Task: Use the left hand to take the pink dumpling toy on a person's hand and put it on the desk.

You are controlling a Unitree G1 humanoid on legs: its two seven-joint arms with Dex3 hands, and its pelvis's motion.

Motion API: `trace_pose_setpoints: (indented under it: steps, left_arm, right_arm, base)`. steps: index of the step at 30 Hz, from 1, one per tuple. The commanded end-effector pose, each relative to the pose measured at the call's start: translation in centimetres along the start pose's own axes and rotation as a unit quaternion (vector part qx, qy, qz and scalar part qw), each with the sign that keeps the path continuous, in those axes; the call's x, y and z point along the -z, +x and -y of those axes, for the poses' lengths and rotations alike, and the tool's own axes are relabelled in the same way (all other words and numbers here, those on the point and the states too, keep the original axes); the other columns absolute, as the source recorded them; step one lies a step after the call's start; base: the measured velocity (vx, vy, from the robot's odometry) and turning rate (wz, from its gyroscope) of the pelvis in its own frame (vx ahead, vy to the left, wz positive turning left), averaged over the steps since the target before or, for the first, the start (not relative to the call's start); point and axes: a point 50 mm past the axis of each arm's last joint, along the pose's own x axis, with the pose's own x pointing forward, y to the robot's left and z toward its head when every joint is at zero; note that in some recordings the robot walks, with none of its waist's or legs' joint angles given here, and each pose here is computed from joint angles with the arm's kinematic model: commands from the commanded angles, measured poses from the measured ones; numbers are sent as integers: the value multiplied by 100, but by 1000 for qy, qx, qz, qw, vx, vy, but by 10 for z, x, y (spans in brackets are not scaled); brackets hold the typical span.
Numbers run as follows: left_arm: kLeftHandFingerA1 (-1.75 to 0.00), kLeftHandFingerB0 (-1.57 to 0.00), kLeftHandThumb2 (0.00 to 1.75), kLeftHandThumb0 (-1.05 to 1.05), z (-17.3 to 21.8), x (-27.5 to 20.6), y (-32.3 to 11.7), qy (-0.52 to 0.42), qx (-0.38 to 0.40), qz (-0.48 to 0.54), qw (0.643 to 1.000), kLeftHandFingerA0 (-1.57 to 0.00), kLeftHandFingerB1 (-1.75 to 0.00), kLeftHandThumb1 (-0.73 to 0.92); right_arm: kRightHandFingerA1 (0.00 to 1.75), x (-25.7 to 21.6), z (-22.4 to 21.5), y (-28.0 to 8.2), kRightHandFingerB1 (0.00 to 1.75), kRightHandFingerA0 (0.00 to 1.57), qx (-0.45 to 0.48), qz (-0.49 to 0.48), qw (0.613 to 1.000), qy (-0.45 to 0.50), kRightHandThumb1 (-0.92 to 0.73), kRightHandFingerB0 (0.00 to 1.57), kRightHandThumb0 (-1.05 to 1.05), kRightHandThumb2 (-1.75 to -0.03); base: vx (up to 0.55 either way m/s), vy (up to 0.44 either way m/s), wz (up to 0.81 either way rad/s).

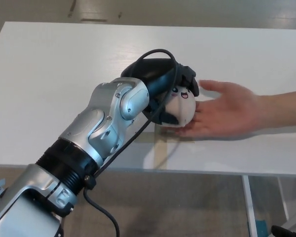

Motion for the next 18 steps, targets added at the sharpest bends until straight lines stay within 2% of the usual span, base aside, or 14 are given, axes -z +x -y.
trace_pose_setpoints:
  steps: [1,5,7,9,10,11,12,15,16,18]
  left_arm:
    - [-153,-87,64,-21,2,0,0,7,4,7,1000,-68,-62,74]
    - [-152,-86,63,-21,-1,-1,1,8,4,8,1000,-67,-57,74]
    - [-153,-88,63,-21,-4,-2,2,6,3,10,1000,-68,-64,74]
    - [-154,-86,63,-21,-5,-3,2,7,3,10,1000,-68,-58,74]
    - [-154,-87,63,-21,-6,-3,2,7,1,11,1000,-67,-66,74]
    - [-154,-87,63,-21,-7,-3,3,8,-1,12,1000,-67,-66,74]
    - [-156,-85,62,-21,-8,-4,3,8,-3,14,1000,-66,-75,74]
    - [-156,-84,63,-21,-11,-6,4,7,-6,18,1000,-67,-80,75]
    - [-157,-81,63,-21,-16,-9,4,5,-11,21,1000,-67,-90,75]
    - [-157,-79,63,-21,-20,-11,4,4,-14,24,1000,-67,-93,75]
  right_arm:
    - [46,3,0,-1,41,57,-2,-4,1000,11,-66,45,-31,-60]
    - [46,1,0,0,41,57,-3,-3,1000,13,-66,45,-31,-60]
    - [46,1,0,0,41,57,-4,-3,1000,12,-66,45,-31,-60]
    - [46,2,1,0,41,57,-4,-4,1000,13,-66,45,-31,-60]
    - [46,2,1,-1,41,57,-4,-4,1000,13,-66,45,-31,-60]
    - [46,2,1,-1,41,57,-5,-5,1000,12,-66,45,-31,-60]
    - [46,2,1,-1,41,57,-5,-5,1000,12,-66,45,-31,-60]
    - [46,2,1,-1,41,56,-5,-4,1000,13,-66,46,-31,-60]
    - [46,2,2,0,41,57,-5,-5,1000,14,-66,46,-31,-60]
    - [46,2,2,0,41,56,-5,-6,1000,14,-66,46,-31,-60]
  base:
    - [0,0,0]
    - [0,0,0]
    - [0,0,0]
    - [0,0,0]
    - [0,0,0]
    - [0,0,0]
    - [0,0,0]
    - [0,0,0]
    - [0,0,0]
    - [0,0,0]
